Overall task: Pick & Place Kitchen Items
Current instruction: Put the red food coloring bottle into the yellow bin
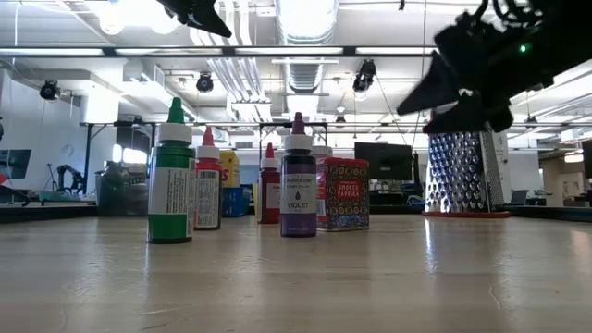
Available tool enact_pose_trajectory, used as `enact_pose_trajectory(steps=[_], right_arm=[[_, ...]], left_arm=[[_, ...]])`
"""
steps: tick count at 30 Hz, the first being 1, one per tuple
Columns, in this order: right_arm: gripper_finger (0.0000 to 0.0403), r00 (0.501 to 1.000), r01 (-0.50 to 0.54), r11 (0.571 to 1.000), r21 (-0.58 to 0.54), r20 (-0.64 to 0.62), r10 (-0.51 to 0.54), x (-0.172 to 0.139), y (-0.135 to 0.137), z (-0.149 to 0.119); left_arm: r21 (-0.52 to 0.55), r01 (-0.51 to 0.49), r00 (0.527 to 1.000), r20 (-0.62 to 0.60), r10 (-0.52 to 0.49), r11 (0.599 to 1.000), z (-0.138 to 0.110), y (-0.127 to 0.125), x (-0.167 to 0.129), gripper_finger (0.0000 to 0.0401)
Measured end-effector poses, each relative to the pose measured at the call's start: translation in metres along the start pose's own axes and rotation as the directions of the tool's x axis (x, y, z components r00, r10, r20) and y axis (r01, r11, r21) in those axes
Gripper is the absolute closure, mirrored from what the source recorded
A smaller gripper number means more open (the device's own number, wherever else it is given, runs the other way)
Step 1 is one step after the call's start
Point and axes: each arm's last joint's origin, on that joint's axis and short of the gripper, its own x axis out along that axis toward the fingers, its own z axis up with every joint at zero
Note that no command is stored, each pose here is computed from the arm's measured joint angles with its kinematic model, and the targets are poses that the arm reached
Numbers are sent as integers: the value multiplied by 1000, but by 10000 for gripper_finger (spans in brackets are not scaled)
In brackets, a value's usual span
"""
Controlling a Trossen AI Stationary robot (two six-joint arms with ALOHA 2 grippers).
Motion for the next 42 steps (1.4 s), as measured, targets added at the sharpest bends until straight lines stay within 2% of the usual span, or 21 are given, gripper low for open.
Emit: enact_pose_trajectory(steps=[4,7,10,13,18,23,29,42], right_arm=[[38,972,-199,977,-81,-144,186,5,-36,20],[76,948,-301,948,-97,-133,288,13,-61,33],[125,941,-331,938,-101,-111,321,17,-81,37],[180,947,-319,941,-117,-89,310,17,-97,35],[267,940,-340,927,-158,-66,333,9,-112,25],[331,937,-345,915,-207,-25,348,0,-123,13],[365,933,-347,906,-241,12,360,-4,-131,0],[390,935,-344,906,-245,-6,354,-4,-133,-5]], left_arm=[[0,0,1000,0,0,1000,0,0,0,379],[0,0,1000,0,0,1000,0,0,0,379],[0,0,1000,0,0,1000,0,0,0,379],[0,0,1000,0,0,1000,0,0,0,379],[0,0,1000,0,0,1000,0,0,0,379],[0,0,1000,0,0,1000,0,0,0,379],[0,0,1000,0,0,1000,0,0,0,379],[0,0,1000,0,0,1000,0,0,0,379]])
